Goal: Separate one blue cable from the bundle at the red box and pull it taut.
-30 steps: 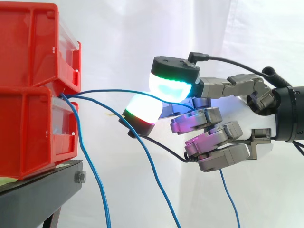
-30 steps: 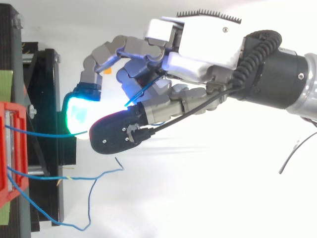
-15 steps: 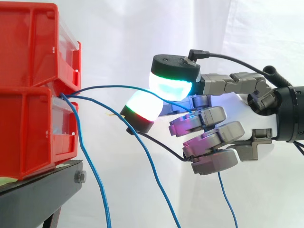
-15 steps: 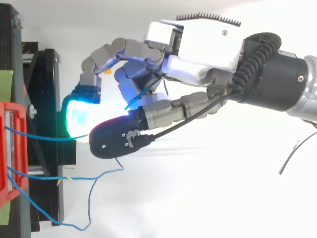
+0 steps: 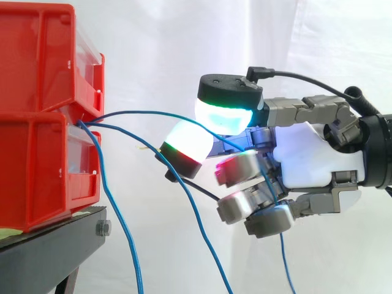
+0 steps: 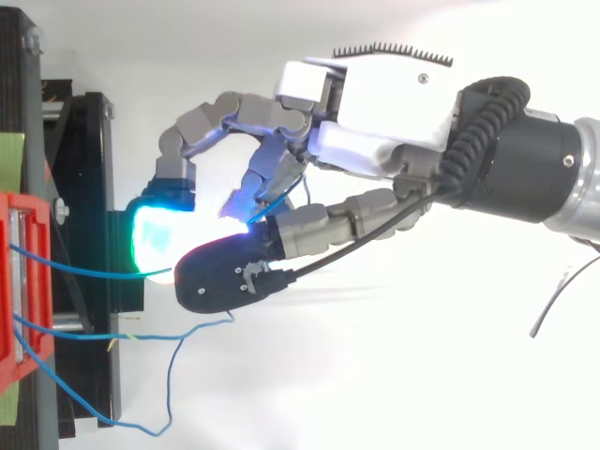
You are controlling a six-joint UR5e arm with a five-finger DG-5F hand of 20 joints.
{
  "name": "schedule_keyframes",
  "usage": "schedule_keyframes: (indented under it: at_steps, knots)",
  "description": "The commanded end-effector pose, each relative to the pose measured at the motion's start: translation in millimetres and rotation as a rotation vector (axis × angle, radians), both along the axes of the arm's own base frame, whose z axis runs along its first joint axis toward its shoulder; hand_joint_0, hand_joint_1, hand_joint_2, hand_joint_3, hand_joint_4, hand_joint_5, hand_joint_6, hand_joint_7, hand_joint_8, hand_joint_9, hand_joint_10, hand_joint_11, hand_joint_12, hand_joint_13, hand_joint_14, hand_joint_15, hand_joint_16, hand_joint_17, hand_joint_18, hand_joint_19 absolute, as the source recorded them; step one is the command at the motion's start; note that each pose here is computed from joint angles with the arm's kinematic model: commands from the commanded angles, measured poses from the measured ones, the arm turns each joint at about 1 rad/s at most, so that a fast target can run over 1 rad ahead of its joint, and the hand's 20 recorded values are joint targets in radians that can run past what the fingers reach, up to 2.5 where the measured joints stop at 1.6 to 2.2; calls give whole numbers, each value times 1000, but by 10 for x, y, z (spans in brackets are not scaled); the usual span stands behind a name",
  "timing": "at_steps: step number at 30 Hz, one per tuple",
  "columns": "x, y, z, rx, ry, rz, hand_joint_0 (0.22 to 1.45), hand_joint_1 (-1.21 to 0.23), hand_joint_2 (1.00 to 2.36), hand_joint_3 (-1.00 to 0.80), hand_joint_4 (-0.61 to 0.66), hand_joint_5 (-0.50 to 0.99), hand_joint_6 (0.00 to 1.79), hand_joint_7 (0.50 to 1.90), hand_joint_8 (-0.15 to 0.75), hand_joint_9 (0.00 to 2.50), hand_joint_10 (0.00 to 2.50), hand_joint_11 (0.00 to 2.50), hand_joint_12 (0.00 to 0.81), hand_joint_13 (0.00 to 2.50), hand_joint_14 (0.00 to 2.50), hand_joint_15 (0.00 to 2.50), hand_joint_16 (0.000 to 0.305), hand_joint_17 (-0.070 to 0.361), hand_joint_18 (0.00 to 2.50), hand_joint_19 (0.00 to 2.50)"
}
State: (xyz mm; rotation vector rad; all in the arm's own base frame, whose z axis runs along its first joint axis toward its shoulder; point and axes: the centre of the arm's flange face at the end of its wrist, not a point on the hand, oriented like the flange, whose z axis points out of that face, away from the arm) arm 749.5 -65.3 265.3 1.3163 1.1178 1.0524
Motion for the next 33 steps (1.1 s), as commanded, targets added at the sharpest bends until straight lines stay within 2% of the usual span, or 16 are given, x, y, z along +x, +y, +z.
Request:
schedule_keyframes:
  at_steps: [1, 6, 10, 11, 13, 14, 20, 33]
  knots:
    - [-2, 2, -2, 0, 2, 1, 541, -806, 1254, 65, -142, -76, 879, 1114, 315, 1094, 17, 998, 478, 928, 20, 822, 72, 162, 933, 1165]
    - [-1, 13, -2, 0, 2, 3, 527, -798, 1303, 46, -123, -74, 874, 1119, 329, 1086, 17, 986, 485, 911, 23, 837, 74, 166, 905, 1170]
    - [-2, 2, -2, -1, 3, 2, 504, -759, 1351, -20, -59, -79, 877, 1116, 350, 1099, 19, 1043, 500, 926, 22, 852, 77, 172, 910, 1172]
    - [-2, 2, -2, -1, 3, 2, 509, -735, 1242, -46, 4, -89, 883, 1083, 364, 1085, 18, 1057, 506, 928, 22, 853, 78, 176, 906, 1173]
    - [-4, 3, -4, -1, 4, 3, 561, -739, 1018, -60, 43, -95, 887, 1076, 362, 1077, 18, 1070, 499, 906, 22, 863, 76, 172, 878, 1187]
    - [-3, 15, -4, -1, 4, 5, 565, -724, 1003, -110, 53, -98, 888, 1070, 362, 1071, 18, 1095, 493, 898, 23, 871, 75, 168, 861, 1200]
    - [-5, 3, -5, -3, 6, 3, 573, -632, 1010, -330, 70, -109, 886, 1105, 295, 1053, 23, 1204, 415, 847, 28, 920, 54, 122, 733, 1304]
    - [-1, 2, -1, -4, 2, 2, 542, -592, 1000, -491, 82, -108, 883, 1084, 301, 1076, 22, 1232, 417, 883, 28, 945, 55, 124, 771, 1293]
